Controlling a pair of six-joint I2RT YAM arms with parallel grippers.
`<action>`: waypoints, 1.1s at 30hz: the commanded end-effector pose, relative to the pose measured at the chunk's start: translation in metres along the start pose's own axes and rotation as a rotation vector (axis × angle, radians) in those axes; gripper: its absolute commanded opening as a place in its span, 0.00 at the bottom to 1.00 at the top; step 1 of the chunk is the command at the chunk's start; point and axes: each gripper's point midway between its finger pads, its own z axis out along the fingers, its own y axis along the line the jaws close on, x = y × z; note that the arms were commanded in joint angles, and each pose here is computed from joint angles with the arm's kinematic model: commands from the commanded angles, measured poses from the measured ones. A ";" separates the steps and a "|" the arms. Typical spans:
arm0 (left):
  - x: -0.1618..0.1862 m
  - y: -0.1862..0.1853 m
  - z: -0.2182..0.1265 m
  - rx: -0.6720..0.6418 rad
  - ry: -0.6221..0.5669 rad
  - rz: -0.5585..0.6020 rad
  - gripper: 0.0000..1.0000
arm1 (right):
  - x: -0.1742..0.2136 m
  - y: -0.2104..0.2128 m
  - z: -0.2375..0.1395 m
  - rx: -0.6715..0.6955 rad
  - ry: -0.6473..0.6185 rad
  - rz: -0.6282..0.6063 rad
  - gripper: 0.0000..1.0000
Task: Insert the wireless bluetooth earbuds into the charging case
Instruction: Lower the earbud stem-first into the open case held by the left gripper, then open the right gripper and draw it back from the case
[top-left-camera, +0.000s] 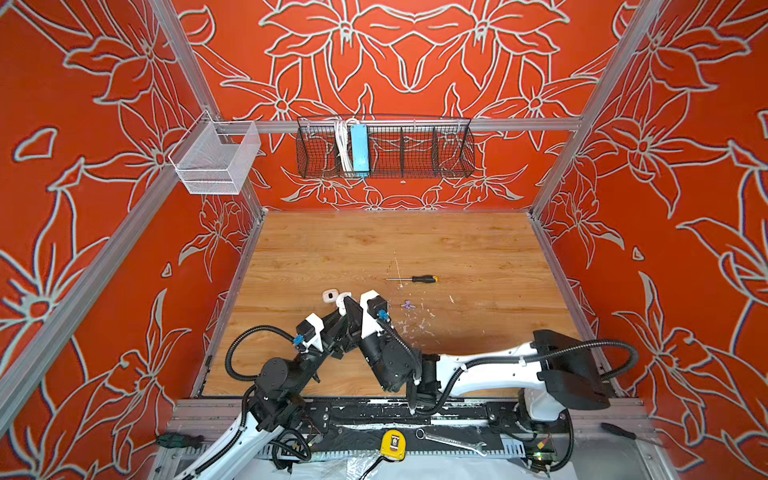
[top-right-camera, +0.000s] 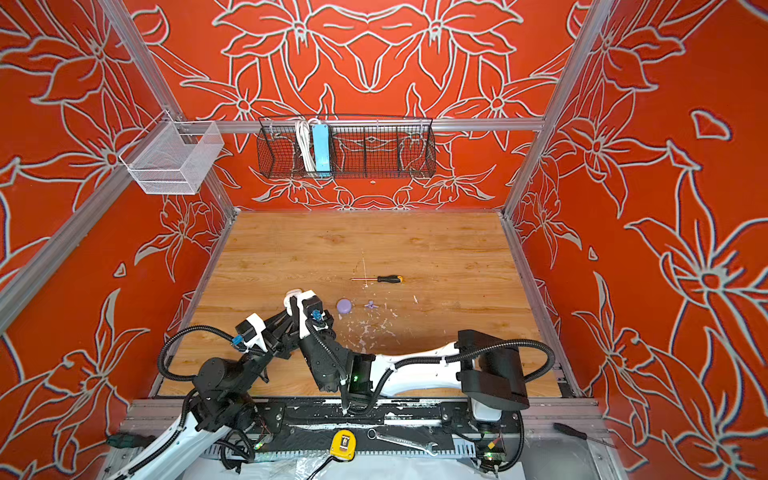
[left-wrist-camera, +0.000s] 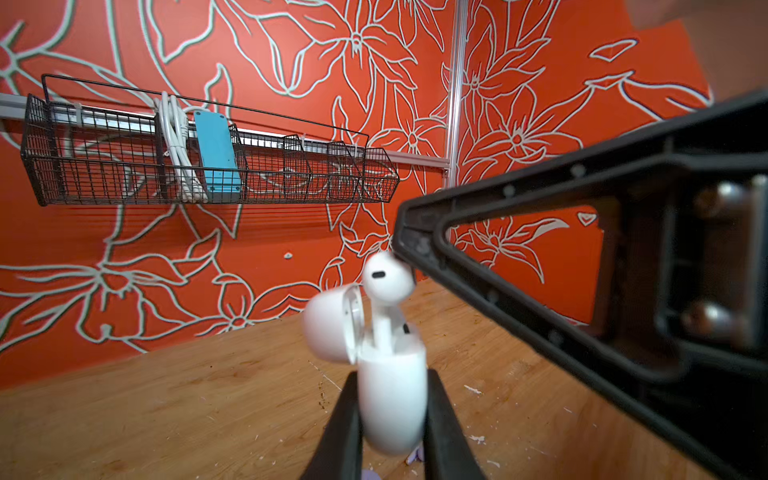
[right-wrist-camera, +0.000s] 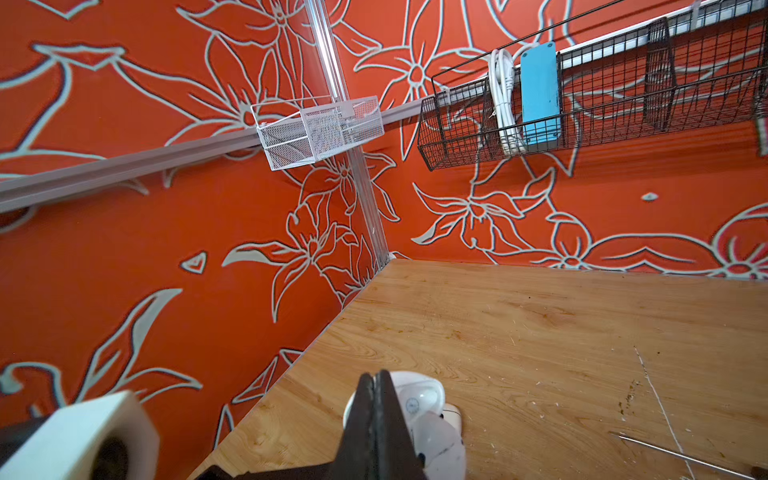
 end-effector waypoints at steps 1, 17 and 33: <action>0.002 -0.002 -0.002 0.014 -0.042 0.008 0.00 | 0.007 0.000 -0.004 -0.006 0.031 -0.016 0.04; 0.002 -0.002 -0.002 0.015 -0.039 0.008 0.00 | 0.007 0.006 -0.005 -0.039 0.069 -0.016 0.10; 0.002 -0.003 -0.002 0.018 -0.037 0.008 0.00 | 0.005 0.006 -0.004 -0.030 0.076 -0.020 0.14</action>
